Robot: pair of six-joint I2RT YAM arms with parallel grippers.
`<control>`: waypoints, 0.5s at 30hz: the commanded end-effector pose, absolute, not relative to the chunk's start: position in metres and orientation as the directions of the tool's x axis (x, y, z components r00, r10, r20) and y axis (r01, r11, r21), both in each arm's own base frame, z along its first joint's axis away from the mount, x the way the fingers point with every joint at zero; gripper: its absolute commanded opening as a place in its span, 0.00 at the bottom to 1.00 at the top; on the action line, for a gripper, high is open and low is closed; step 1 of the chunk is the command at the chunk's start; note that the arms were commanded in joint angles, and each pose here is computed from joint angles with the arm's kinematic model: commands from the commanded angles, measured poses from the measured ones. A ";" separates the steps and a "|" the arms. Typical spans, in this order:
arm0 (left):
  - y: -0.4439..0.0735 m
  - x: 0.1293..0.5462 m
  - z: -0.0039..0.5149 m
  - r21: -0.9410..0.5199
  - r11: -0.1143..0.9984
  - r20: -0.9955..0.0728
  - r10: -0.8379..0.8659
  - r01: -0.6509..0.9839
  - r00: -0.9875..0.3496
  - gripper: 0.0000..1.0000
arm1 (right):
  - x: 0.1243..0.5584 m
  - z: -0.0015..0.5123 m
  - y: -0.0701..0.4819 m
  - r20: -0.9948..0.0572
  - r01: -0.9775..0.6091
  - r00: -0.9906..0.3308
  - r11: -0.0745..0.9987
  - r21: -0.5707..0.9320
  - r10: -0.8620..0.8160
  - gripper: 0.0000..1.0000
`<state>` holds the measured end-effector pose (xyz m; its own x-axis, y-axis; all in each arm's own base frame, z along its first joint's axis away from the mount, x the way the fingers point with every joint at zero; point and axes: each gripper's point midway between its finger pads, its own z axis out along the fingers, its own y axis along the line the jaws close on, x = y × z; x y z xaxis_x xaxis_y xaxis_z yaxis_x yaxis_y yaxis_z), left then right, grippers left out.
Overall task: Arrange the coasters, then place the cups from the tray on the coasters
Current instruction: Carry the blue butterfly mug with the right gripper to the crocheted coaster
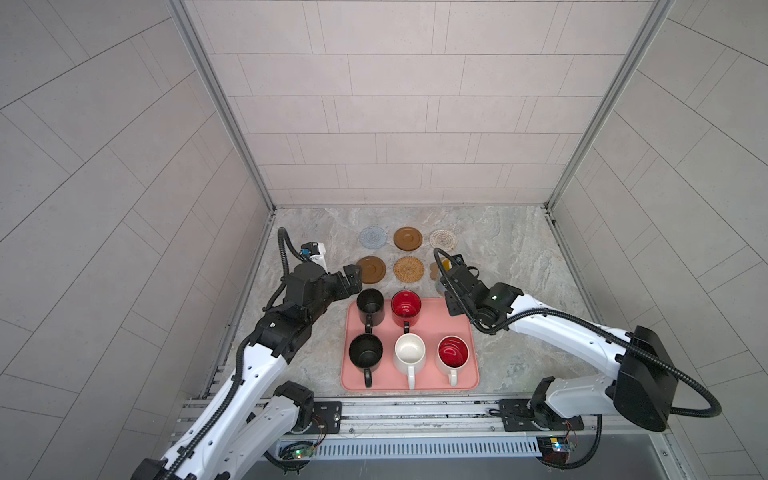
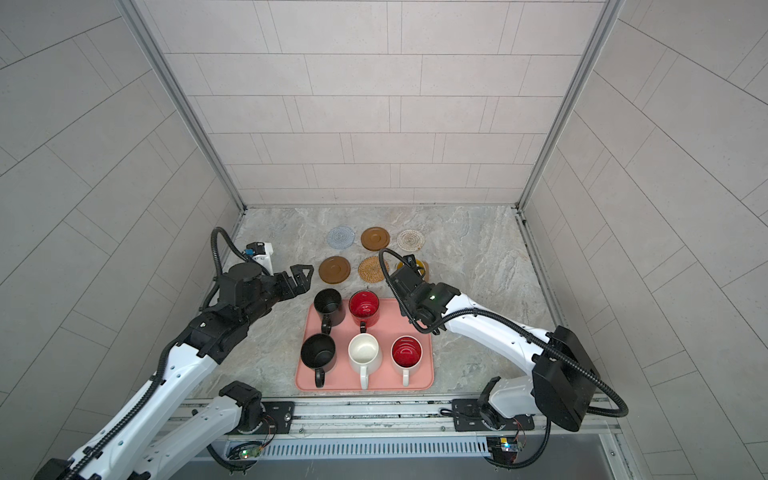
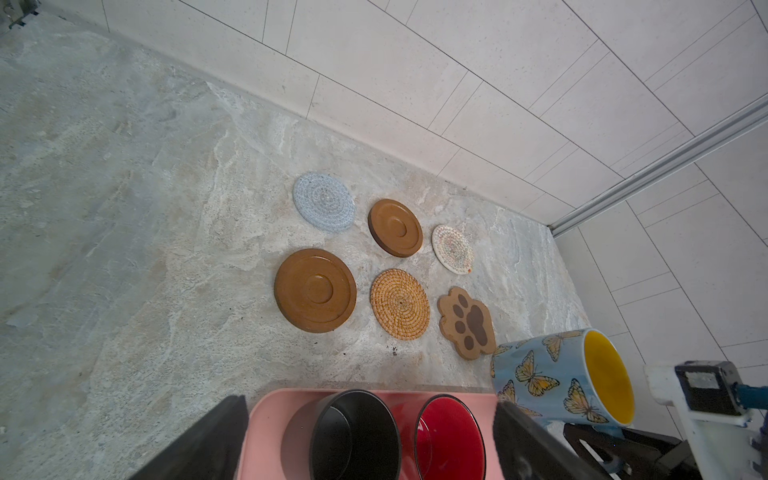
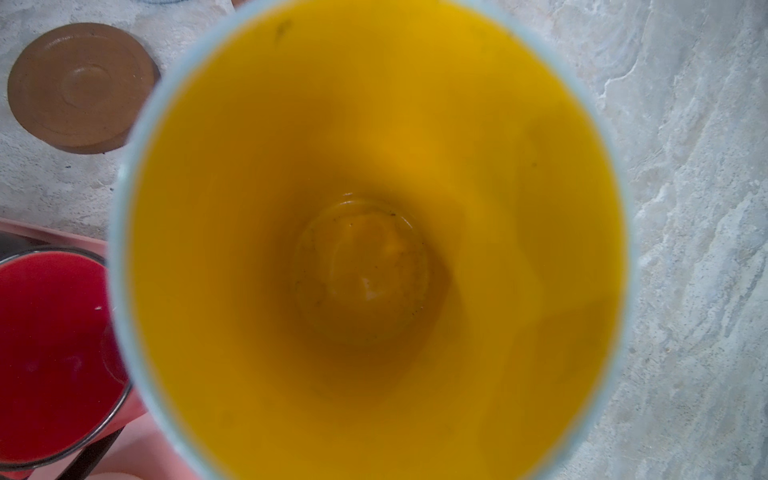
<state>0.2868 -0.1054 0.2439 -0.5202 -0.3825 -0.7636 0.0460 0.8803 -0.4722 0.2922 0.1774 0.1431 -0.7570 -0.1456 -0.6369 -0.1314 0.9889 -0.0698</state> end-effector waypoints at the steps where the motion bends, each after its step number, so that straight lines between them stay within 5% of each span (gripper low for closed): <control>1: -0.102 0.285 0.240 -0.455 0.890 -0.769 -0.374 0.032 -0.518 1.00 | 0.315 0.183 0.177 -0.733 -0.092 -0.673 0.995 -0.041 -0.093 0.09; 15: -0.107 0.307 0.240 -0.430 0.902 -0.786 -0.356 0.034 -0.505 1.00 | 0.376 0.189 0.163 -0.726 -0.109 -0.679 0.993 -0.045 -0.107 0.09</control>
